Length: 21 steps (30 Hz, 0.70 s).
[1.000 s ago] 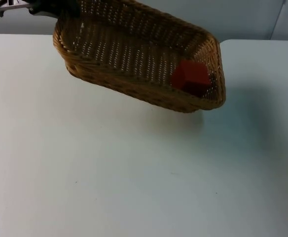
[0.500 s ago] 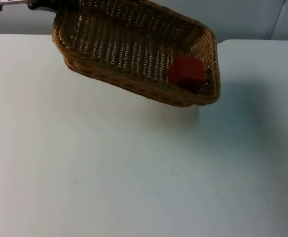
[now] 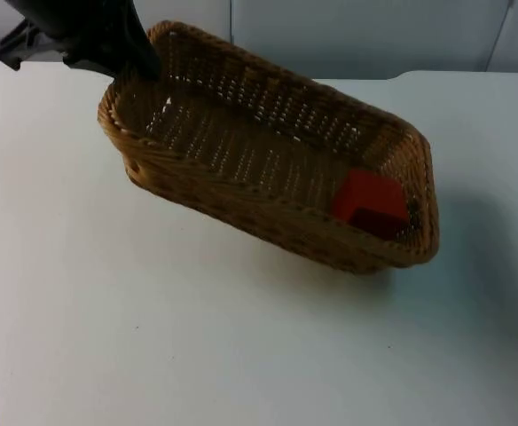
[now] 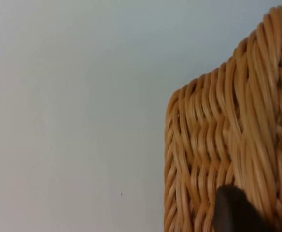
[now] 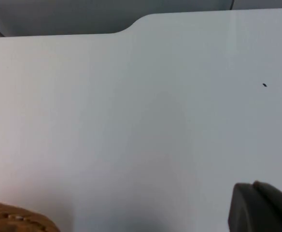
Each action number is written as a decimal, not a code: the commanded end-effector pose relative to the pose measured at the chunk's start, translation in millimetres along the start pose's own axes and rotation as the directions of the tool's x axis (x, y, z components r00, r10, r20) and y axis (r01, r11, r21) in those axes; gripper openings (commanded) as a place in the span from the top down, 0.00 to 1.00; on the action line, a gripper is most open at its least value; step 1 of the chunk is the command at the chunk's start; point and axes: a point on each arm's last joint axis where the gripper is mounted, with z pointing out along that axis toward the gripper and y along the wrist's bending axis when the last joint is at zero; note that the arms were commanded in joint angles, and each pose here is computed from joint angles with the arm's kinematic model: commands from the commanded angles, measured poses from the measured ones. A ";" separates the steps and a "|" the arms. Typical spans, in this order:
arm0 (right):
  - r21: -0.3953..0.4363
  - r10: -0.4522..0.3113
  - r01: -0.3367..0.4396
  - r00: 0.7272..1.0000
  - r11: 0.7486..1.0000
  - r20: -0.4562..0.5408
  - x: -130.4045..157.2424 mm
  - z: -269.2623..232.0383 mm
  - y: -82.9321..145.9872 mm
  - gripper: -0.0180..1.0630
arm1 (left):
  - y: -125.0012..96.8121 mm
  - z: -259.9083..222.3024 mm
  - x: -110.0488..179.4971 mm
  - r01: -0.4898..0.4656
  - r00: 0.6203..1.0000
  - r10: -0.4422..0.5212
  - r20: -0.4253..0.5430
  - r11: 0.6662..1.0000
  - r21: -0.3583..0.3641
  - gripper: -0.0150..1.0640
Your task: Pick up the basket with the left hand and place the cube into the basket with the right hand.
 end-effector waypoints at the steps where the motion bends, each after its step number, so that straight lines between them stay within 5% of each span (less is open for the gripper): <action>1: 0.001 -0.010 0.010 1.000 1.000 0.017 -2.3 -5.6 1.3 0.98 | -6.9 -2.9 -0.4 0.032 0.999 -0.032 -0.001 0.999 0.034 0.99; 13: 0.001 -0.010 0.010 1.000 1.000 0.017 -2.3 -5.6 1.3 0.98 | -0.1 19.9 14.6 0.114 0.992 -0.121 0.028 0.978 0.177 0.99; 21: 0.000 -0.010 0.010 1.000 1.000 0.008 -1.6 -5.6 1.4 0.98 | 9.5 38.9 26.0 0.158 0.987 -0.152 -0.044 0.968 0.193 0.99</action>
